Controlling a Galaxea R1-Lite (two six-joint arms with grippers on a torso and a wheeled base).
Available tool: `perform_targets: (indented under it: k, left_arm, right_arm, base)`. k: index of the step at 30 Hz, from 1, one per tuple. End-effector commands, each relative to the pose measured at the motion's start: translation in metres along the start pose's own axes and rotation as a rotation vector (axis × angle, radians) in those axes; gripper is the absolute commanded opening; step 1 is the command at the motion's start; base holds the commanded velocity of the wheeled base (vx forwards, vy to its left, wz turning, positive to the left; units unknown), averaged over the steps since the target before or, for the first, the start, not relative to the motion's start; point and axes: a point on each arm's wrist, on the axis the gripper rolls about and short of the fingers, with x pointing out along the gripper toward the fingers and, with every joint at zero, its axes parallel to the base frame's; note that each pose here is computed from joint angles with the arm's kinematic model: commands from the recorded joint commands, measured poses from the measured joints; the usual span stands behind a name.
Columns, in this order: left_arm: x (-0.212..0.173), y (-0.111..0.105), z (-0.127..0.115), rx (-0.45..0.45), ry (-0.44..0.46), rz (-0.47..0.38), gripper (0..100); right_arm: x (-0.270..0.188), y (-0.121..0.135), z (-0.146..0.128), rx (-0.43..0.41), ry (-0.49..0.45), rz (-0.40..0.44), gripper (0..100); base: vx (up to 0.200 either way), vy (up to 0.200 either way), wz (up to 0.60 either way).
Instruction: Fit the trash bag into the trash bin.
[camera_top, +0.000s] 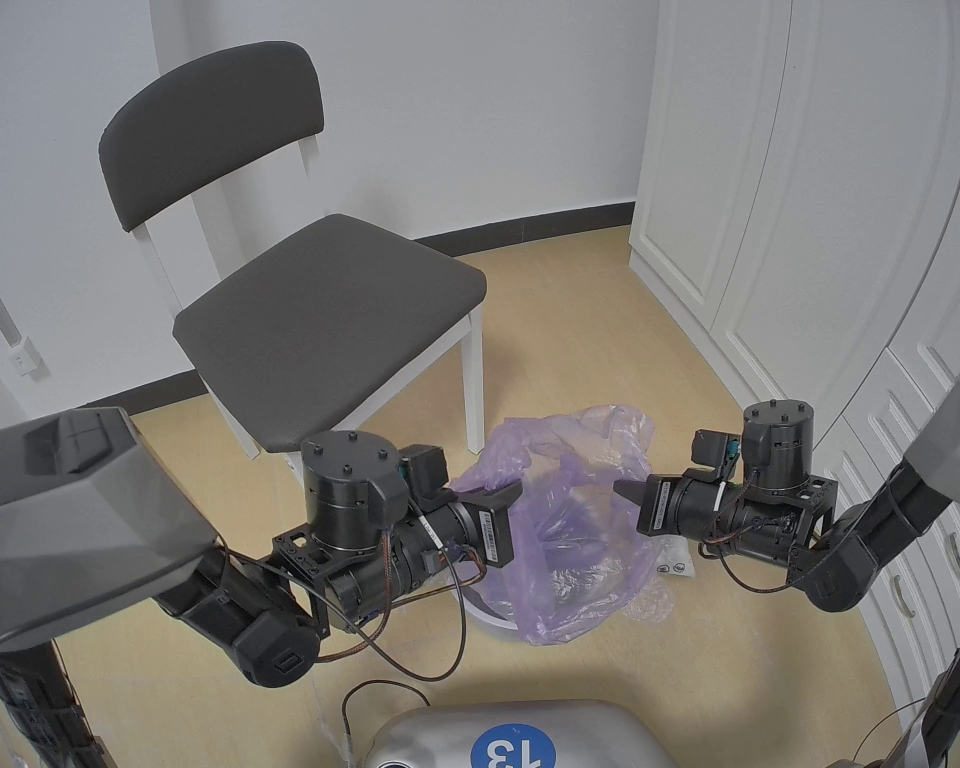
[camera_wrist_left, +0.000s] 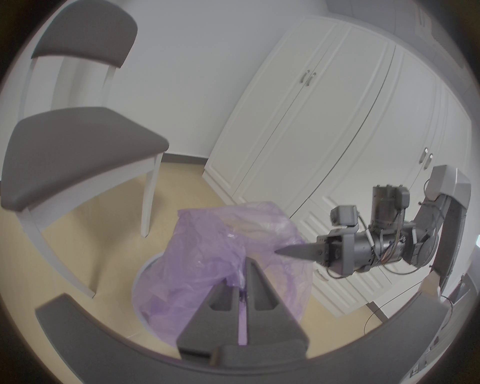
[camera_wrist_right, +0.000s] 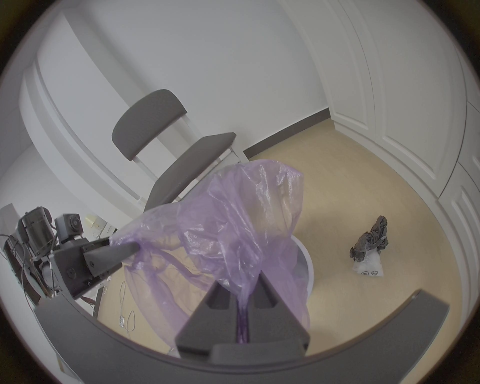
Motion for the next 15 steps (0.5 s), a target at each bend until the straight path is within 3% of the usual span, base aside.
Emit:
perform_targets:
  k: [1, 10, 15]
  left_arm:
    - [0.011, 0.014, -0.018, -0.072, 0.018, 0.026, 0]
    - [0.019, 0.030, -0.029, -0.098, -0.011, 0.044, 0]
    - [0.031, 0.050, -0.037, -0.167, -0.043, 0.061, 0]
  right_arm:
    - [0.012, -0.008, -0.003, 0.007, 0.015, -0.019, 0]
    - [0.023, -0.010, -0.010, 0.014, 0.032, -0.022, 0]
    - [0.037, -0.011, -0.013, 0.021, 0.021, -0.025, 0]
  base:
    - [0.000, 0.000, 0.00]
    - [0.000, 0.000, 0.00]
    - [0.000, 0.000, 0.00]
